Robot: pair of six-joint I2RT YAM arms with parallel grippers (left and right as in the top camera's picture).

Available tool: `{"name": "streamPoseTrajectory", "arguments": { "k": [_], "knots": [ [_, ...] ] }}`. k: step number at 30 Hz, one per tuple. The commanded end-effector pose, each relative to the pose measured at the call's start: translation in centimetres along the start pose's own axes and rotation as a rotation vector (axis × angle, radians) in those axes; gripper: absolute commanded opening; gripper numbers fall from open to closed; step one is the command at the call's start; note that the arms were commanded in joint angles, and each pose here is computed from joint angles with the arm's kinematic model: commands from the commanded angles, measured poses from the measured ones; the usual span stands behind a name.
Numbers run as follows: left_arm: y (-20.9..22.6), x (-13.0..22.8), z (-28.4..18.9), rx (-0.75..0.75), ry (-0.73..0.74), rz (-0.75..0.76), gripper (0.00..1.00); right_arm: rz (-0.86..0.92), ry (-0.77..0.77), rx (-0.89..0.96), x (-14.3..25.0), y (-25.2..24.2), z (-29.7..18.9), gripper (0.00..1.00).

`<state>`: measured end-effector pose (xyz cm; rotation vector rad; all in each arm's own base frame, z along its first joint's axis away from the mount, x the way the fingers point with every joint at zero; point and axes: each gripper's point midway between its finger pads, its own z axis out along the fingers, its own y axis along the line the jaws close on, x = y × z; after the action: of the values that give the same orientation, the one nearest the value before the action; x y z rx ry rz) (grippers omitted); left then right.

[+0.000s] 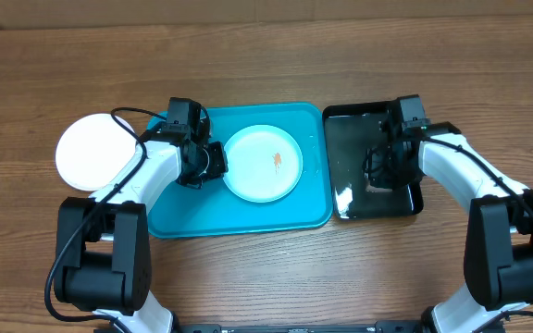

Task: Clean dirty plates on tray and stack at the side
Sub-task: 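Reach the right gripper into the black water tray to the sponge, then grasp the green sponge with the right gripper and dip it in water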

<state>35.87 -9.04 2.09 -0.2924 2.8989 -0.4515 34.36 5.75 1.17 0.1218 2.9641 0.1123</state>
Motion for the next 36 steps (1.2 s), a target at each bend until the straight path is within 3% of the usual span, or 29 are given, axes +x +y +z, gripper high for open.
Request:
{"name": "streamPoseTrajectory", "arguments": {
  "k": [1,3,8,19,25,36],
  "knots": [
    [-0.7,-0.5,-0.1,0.018,-0.008,0.021,0.18,0.007,-0.014,-0.006,-0.1,0.1,-0.1,0.53],
    [-0.7,-0.5,-0.1,0.018,-0.008,0.021,0.19,0.007,-0.02,-0.007,-0.3,0.1,-0.2,0.47],
    [-0.6,-0.6,-0.1,0.015,-0.012,0.02,0.26,0.006,-0.03,-0.009,-0.7,0.2,-0.4,0.47],
    [-0.8,-0.9,-0.2,0.019,-0.024,0.024,0.16,0.006,-0.036,-0.01,-1.4,0.4,-1.1,0.52],
    [0.2,-0.8,-0.2,-0.032,-0.025,0.019,0.23,0.007,-0.006,-0.003,-0.7,0.2,-1.2,0.52],
    [-0.2,-0.5,0.2,-0.039,-0.025,0.036,0.16,0.007,0.002,-0.001,-0.5,0.2,-1.1,0.49]
  ]
}}
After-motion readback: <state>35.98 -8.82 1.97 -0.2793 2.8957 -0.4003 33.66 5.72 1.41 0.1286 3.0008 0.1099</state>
